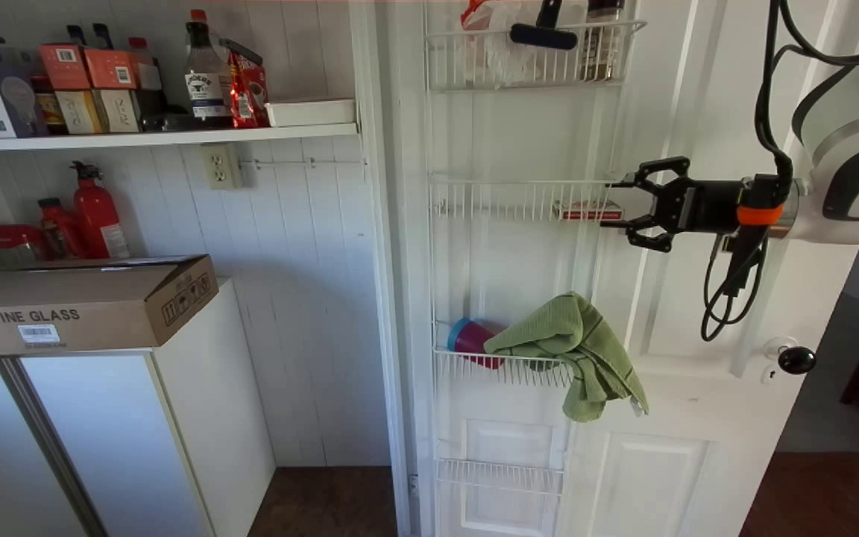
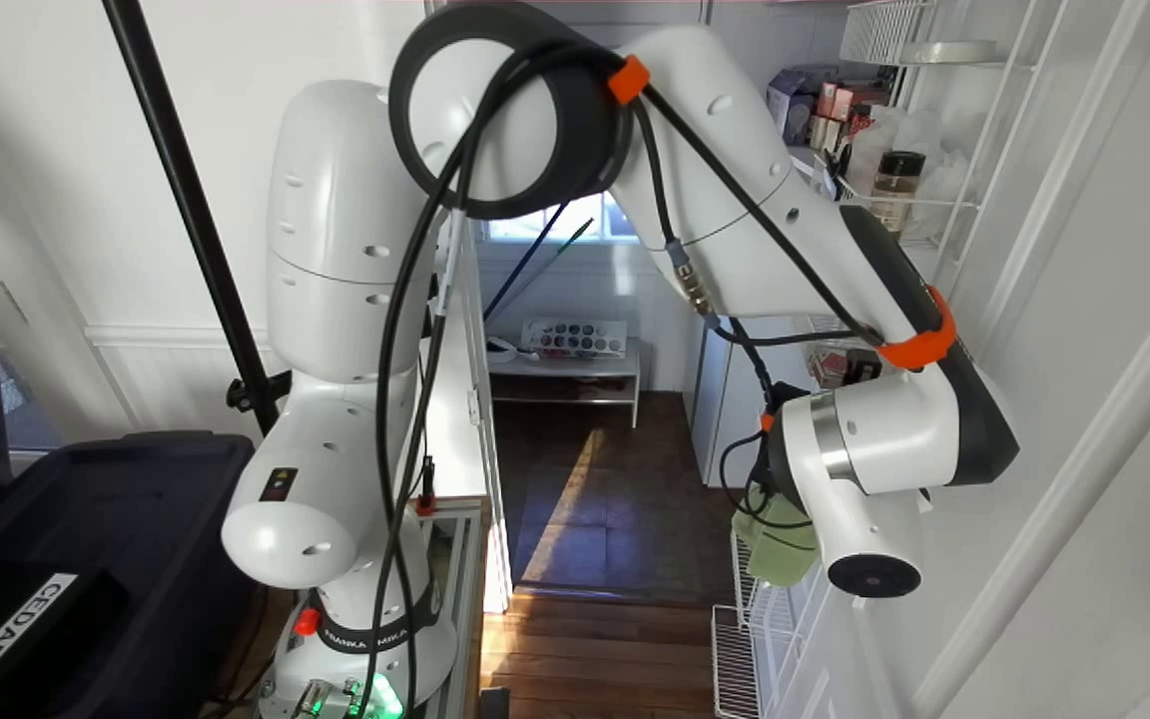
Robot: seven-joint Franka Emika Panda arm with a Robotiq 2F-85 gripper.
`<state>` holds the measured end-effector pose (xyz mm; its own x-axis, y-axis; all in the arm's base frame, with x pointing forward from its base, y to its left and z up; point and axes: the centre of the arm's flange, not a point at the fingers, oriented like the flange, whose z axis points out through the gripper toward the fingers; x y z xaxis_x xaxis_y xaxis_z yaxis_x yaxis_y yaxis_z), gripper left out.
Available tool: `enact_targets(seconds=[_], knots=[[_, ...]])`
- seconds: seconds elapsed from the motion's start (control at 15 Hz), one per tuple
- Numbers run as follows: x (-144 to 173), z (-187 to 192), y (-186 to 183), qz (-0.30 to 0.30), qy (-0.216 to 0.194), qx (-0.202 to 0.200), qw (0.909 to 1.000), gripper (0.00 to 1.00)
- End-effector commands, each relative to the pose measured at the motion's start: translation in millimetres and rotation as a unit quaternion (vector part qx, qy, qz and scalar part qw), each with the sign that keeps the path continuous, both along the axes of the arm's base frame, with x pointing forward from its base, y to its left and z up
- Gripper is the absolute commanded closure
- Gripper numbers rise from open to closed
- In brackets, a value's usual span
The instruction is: Take the book off of the top shelf and place it on the empty shelf
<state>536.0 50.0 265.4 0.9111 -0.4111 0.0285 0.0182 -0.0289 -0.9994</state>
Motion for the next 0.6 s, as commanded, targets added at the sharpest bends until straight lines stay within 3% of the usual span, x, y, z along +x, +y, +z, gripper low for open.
enact_targets(seconds=[0.0, 0.07, 0.2, 0.27, 0.4, 0.53], knots=[[4.7, 8.6, -4.4, -0.016, -0.002, 0.007, 0.9999, 0.58], [5.2, 8.9, -5.3, -0.016, -0.002, 0.007, 0.9998, 0.59], [5.7, 8.7, -6.2, -0.016, -0.002, 0.006, 0.9998, 0.72], [5.6, 8.5, -7.0, -0.017, -0.001, 0.006, 0.9998, 0.72], [5.1, 9.6, -9.0, -0.019, -0.001, 0.007, 0.9998, 0.45], [4.8, 10.6, -11.8, -0.022, -0.001, 0.008, 0.9997, 0.35]])
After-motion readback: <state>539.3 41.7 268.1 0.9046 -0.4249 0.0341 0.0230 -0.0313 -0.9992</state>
